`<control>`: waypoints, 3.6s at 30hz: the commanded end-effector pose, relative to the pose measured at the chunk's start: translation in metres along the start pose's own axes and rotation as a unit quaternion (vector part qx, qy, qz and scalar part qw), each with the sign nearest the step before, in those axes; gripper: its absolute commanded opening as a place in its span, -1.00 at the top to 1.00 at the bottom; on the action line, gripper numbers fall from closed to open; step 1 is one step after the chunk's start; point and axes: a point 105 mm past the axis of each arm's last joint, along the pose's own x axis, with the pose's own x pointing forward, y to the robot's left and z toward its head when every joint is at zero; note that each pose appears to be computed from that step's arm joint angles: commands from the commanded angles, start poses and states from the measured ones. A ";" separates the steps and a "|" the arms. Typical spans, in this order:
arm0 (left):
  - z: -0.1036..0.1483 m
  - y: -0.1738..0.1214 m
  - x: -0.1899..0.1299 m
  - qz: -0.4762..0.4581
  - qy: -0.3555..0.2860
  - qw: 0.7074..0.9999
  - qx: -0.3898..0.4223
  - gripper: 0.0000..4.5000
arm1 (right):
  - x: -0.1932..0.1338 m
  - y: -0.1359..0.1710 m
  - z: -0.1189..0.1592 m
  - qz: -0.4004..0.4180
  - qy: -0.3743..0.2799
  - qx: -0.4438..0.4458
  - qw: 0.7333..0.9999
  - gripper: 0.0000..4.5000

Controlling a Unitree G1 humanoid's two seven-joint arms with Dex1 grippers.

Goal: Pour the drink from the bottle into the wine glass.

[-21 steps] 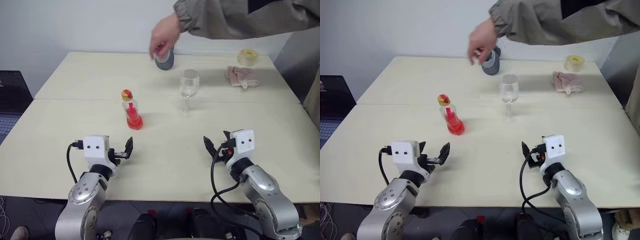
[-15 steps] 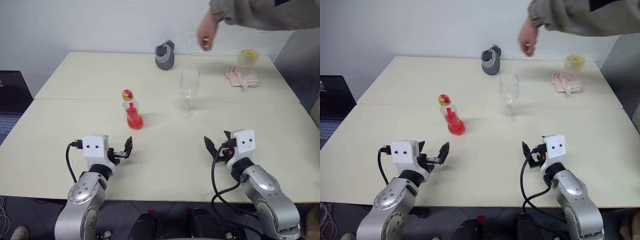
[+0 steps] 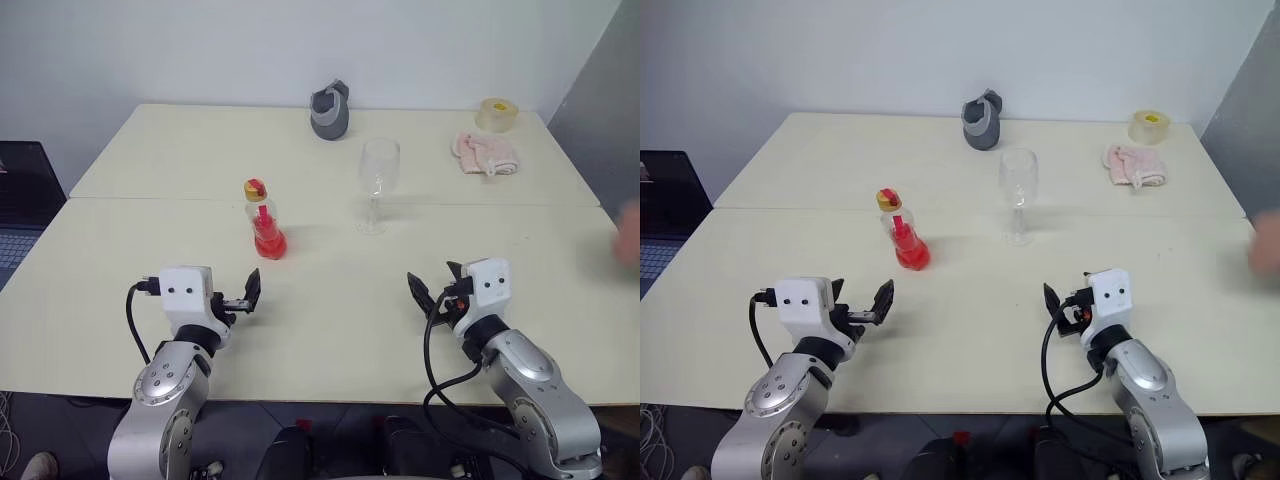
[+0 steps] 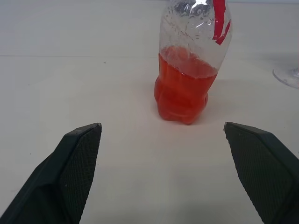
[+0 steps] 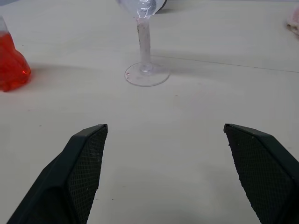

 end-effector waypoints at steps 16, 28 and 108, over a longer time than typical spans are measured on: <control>0.022 -0.008 0.031 -0.017 -0.071 0.997 0.024 -0.99 | -0.025 0.038 0.032 0.241 -0.057 0.009 0.969 -0.90; 0.022 -0.028 0.061 -0.041 -0.098 0.994 0.029 -0.99 | -0.017 0.039 0.041 0.305 -0.062 -0.007 0.950 -0.90; 0.051 -0.018 0.119 -0.061 -0.187 0.980 0.033 0.39 | -0.007 0.043 0.069 0.316 -0.062 -0.014 0.947 -0.90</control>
